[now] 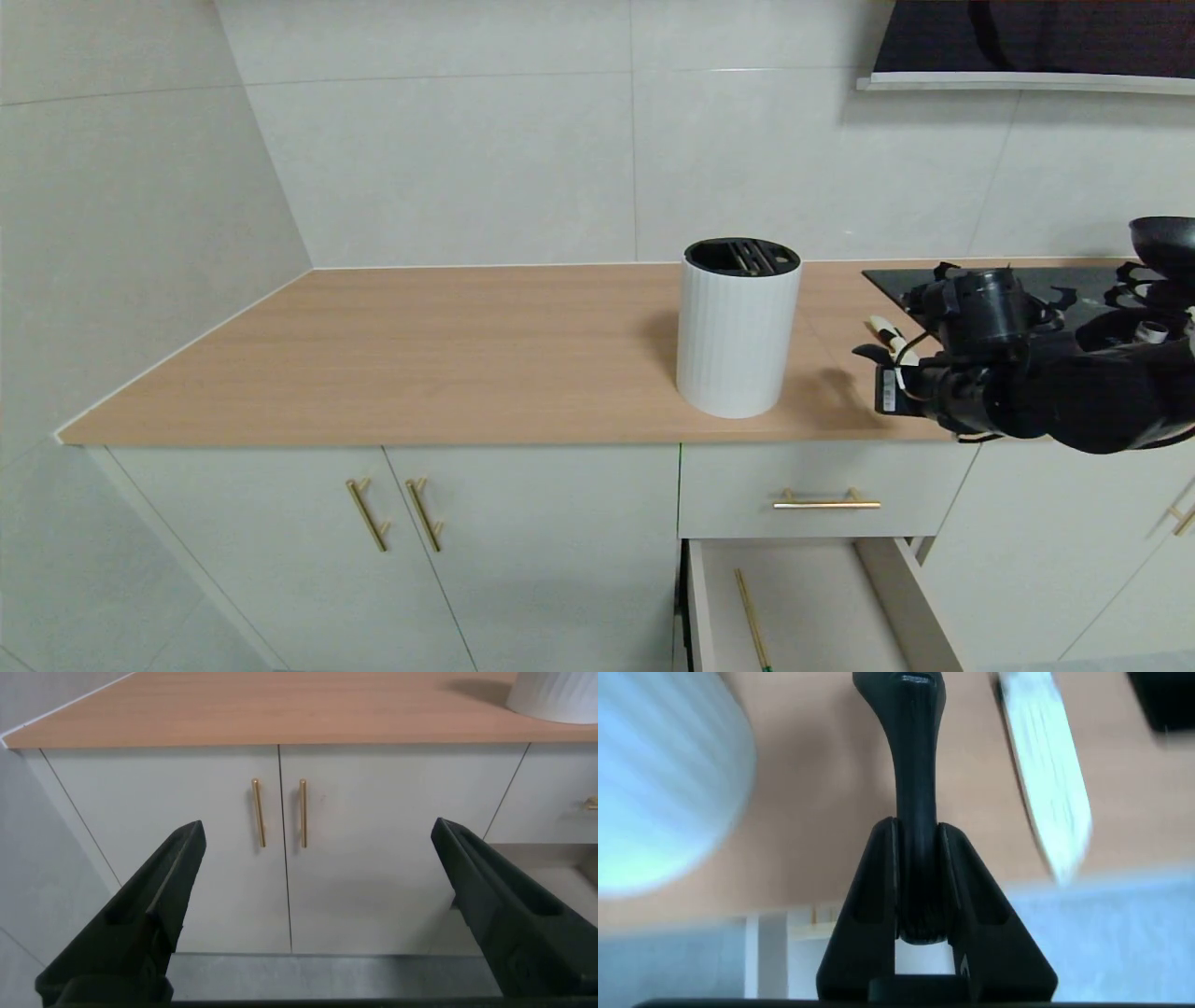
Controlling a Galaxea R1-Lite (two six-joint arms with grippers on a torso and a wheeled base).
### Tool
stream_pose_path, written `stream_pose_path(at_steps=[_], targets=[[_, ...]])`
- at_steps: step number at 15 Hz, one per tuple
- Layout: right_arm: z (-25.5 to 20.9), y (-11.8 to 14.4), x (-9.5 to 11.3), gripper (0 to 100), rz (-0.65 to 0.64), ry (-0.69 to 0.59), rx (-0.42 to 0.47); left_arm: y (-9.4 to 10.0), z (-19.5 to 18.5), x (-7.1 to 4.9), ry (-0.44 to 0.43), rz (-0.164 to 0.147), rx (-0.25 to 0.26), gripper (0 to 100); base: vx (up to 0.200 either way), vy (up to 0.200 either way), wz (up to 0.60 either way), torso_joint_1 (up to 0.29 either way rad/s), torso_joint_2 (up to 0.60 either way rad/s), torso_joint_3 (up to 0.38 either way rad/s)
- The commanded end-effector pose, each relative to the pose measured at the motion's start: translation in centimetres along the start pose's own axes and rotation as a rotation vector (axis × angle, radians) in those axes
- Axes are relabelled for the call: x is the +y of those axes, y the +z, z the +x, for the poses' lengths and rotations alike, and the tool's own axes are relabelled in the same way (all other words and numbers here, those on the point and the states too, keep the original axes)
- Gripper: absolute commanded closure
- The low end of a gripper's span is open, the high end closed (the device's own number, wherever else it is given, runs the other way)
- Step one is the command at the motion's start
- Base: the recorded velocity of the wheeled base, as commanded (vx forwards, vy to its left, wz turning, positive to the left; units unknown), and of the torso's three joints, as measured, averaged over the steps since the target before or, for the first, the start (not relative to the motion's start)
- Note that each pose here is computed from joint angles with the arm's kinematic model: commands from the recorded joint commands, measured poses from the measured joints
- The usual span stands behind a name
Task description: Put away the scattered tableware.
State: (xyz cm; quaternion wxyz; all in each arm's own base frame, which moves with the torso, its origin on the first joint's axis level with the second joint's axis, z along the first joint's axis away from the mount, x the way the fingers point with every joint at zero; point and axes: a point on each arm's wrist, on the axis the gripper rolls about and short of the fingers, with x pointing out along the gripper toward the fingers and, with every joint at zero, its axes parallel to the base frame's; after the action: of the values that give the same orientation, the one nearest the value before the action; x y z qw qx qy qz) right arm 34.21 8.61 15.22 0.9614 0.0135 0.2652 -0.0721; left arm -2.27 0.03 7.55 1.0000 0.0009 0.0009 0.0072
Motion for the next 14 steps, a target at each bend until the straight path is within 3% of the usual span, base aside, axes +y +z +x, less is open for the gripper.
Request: stream_pose_path(at_steps=[1,4,10,14], targets=[[-3.5,-0.9,-1.2,100,0.006,0.012,-0.009,0.0,0.0,0.0,0.001,0.000,0.000,0,0.000,0.000,0.00,0.000,0.00,0.000],[-5.2,-2.8,-1.8,100,-0.011,0.022,0.011,0.0,0.0,0.0,0.001,0.000,0.000,0,0.000,0.000,0.00,0.000,0.00,0.000],[-5.9,-3.9,-1.1,100,-0.041,0.060,0.010,0.0,0.0,0.0,0.001,0.000,0.000,0,0.000,0.000,0.00,0.000,0.00,0.000],[-6.7,-6.2,-0.3,100,-0.175,0.098,0.063,0.0,0.0,0.0,0.001,0.000,0.000,0,0.000,0.000,0.00,0.000,0.00,0.000]])
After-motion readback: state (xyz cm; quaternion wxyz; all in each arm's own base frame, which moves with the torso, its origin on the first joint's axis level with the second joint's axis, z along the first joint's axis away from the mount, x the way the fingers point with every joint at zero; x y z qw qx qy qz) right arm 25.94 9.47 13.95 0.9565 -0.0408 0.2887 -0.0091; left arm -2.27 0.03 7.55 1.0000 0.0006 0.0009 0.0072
